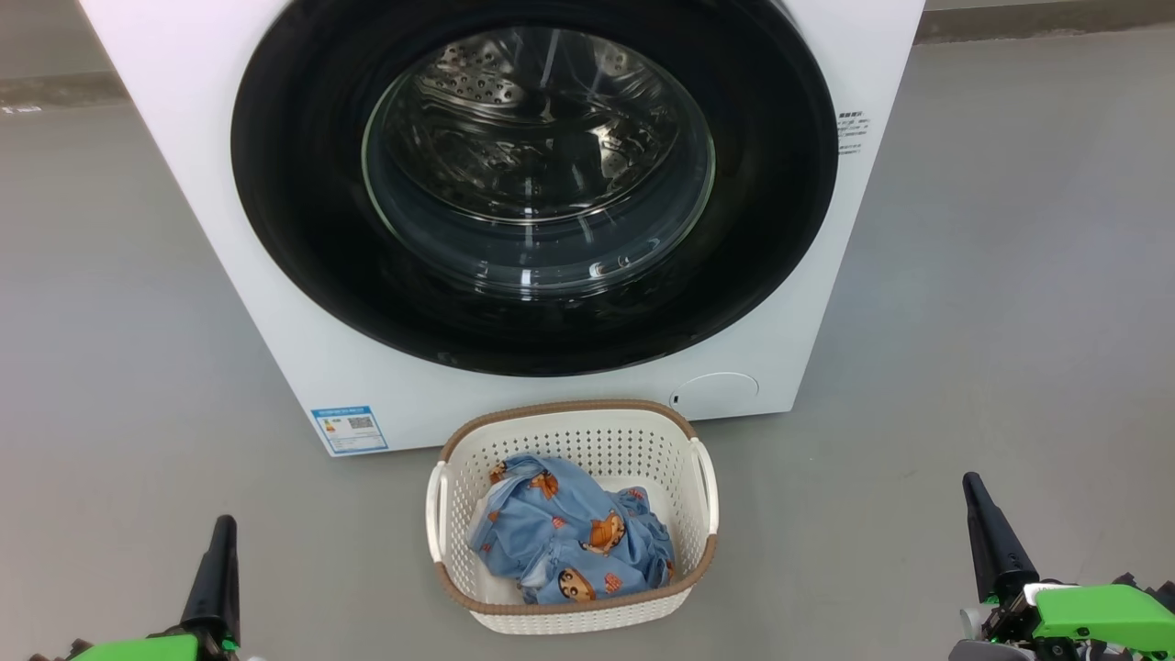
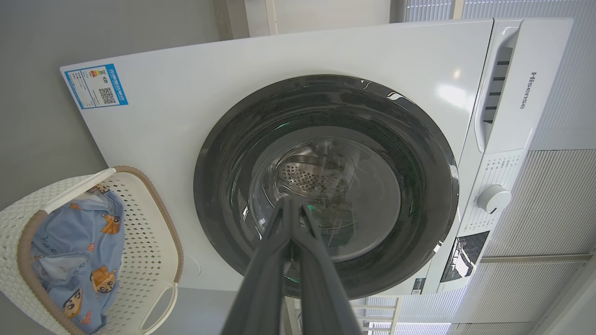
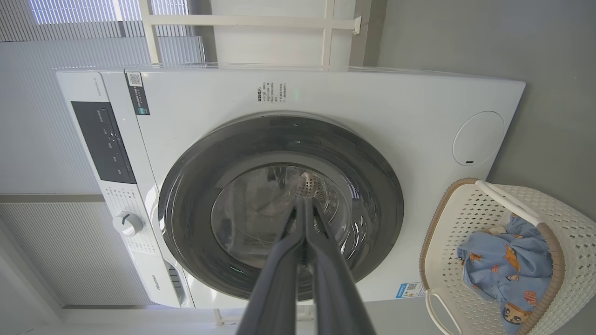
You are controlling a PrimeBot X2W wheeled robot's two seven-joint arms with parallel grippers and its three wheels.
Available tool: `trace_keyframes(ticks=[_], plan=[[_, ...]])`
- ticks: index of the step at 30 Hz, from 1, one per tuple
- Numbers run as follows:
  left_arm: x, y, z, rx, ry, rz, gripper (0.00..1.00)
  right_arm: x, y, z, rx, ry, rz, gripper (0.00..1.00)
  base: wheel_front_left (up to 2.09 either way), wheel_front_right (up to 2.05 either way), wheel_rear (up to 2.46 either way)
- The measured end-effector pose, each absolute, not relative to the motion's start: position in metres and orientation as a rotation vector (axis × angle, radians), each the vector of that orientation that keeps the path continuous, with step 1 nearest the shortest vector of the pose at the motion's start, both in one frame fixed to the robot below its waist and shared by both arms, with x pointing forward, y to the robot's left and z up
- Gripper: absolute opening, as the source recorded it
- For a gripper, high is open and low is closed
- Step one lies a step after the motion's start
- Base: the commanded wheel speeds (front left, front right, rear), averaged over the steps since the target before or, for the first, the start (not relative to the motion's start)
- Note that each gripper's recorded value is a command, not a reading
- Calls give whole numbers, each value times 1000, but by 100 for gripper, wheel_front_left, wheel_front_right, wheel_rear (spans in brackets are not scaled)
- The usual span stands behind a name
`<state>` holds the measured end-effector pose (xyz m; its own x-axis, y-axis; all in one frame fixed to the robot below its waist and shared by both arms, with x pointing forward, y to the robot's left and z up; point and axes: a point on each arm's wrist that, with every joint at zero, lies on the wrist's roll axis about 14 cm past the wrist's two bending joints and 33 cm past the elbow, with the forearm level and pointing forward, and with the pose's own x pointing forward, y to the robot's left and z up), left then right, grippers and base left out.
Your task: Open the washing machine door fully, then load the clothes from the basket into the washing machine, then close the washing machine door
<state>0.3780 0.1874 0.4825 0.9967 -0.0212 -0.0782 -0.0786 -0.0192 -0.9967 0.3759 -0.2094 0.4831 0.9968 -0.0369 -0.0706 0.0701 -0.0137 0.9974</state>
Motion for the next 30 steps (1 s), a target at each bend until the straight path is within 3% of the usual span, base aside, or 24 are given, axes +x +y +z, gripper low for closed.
trace_keyframes(ticks=[30], plan=[[378, 187, 483, -1590, 78, 46, 0, 376, -209, 483, 1582, 26, -85, 0, 0, 0, 0]])
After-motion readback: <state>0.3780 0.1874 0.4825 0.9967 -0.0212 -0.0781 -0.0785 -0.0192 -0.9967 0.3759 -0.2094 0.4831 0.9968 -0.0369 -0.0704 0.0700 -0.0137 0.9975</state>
